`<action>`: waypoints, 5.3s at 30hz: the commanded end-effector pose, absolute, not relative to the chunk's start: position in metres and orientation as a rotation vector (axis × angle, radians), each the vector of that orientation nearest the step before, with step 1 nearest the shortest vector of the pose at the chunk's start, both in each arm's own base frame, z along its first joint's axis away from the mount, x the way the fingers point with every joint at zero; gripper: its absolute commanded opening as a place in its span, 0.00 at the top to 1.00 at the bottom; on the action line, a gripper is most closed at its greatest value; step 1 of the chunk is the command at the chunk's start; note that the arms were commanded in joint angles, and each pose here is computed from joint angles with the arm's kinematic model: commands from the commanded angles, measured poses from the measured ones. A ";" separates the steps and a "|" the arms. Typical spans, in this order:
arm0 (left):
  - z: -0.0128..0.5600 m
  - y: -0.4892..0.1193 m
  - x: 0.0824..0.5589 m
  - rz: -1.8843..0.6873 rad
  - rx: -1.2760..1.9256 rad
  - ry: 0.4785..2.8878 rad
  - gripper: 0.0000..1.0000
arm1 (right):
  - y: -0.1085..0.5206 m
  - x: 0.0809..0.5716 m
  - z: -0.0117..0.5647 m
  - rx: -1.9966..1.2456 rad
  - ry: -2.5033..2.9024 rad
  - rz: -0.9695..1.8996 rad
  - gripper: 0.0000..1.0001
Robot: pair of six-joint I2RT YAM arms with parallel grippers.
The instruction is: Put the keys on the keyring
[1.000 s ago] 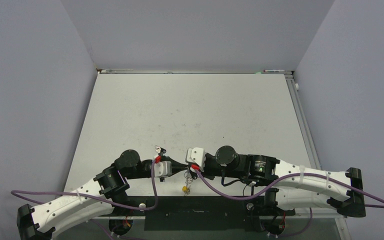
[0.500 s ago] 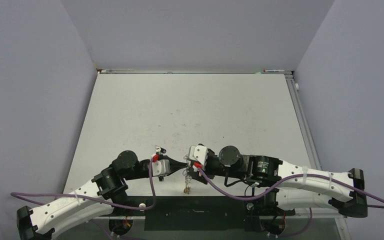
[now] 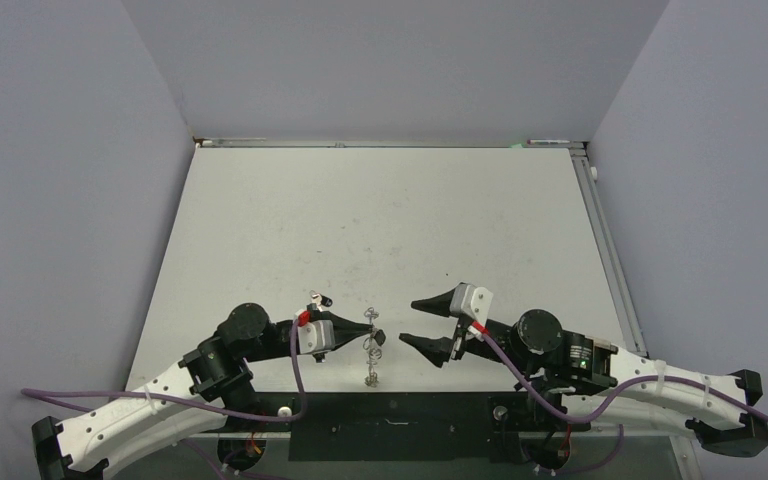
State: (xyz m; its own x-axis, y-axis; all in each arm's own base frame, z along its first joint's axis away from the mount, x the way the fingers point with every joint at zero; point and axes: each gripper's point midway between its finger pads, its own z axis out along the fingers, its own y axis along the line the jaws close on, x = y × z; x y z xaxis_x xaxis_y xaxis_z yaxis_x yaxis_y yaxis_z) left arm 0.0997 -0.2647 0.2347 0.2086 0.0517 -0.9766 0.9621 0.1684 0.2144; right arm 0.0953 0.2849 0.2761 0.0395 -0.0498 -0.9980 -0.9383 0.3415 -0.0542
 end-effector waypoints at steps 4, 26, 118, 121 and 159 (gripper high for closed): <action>0.261 -0.264 0.099 -0.905 1.168 1.069 1.00 | 0.314 0.091 0.269 -0.989 1.362 0.979 0.59; 0.264 -0.261 0.100 -0.910 1.166 1.088 1.00 | 0.333 0.079 0.246 -1.150 1.381 1.003 0.72; 0.268 -0.261 0.091 -0.949 1.170 1.050 1.00 | 0.341 0.102 0.253 -1.179 1.340 0.882 0.70; 0.269 -0.261 0.091 -0.949 1.169 1.047 1.00 | 0.342 0.103 0.251 -1.184 1.343 0.881 0.74; 0.268 -0.256 0.092 -0.875 1.279 1.105 0.67 | 0.329 0.103 0.261 -1.413 1.492 0.712 0.95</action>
State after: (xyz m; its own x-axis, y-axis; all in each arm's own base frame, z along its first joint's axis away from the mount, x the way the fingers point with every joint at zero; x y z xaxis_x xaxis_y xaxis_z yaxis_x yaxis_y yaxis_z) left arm 0.0947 -0.2576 0.2421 0.2304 0.0654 -0.9709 0.9604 0.1452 0.2377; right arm 0.1005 0.3284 0.2411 0.0670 -0.4065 -0.9112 -0.9739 0.1718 -0.1482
